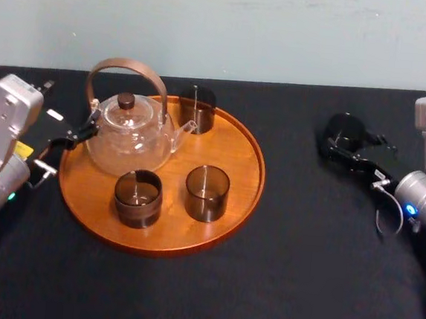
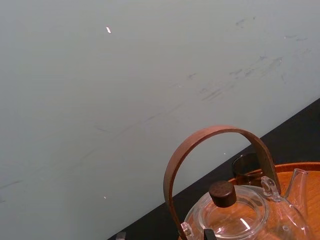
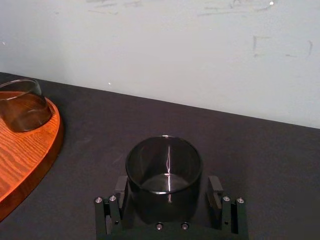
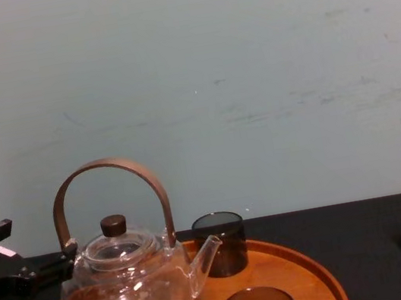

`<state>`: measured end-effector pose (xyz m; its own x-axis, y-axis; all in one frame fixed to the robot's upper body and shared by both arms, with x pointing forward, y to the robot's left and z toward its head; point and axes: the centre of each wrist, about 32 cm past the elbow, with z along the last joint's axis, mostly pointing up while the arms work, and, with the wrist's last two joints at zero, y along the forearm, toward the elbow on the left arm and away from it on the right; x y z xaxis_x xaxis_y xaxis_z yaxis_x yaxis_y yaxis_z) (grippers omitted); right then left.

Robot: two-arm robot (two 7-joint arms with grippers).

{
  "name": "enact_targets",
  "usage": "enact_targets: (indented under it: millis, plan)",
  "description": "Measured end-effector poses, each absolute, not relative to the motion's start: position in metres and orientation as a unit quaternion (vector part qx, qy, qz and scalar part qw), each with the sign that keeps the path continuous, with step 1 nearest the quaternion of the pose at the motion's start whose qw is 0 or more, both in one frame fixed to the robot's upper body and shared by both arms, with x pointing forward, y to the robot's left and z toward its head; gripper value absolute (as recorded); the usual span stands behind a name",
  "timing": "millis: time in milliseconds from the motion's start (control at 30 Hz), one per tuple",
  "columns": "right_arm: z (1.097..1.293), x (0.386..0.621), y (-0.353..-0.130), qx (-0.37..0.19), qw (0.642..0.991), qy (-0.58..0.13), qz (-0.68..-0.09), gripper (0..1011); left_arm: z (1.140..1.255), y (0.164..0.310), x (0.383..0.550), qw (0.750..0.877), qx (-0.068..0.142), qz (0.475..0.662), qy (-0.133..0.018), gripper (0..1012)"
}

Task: Pick up the glass from the table and place it on the tray.

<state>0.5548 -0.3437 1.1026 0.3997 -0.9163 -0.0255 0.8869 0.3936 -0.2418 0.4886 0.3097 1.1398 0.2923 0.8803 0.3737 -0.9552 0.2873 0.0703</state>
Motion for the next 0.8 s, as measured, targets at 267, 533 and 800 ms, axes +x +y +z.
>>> enact_targets:
  millis: [267, 533, 800]
  plan:
    - [1.098, 0.566, -0.339, -0.102, 0.832, 0.077, -0.539, 1002, 1.14, 0.31, 0.489, 0.791, 0.141, 0.58, -0.132, 1010]
    - [1.097, 0.569, -0.338, -0.103, 0.833, 0.075, -0.538, 1002, 1.14, 0.31, 0.489, 0.791, 0.141, 0.58, -0.132, 1010]
    - [1.097, 0.568, -0.338, -0.103, 0.833, 0.075, -0.538, 904, 1.14, 0.31, 0.489, 0.791, 0.141, 0.58, -0.132, 1009]
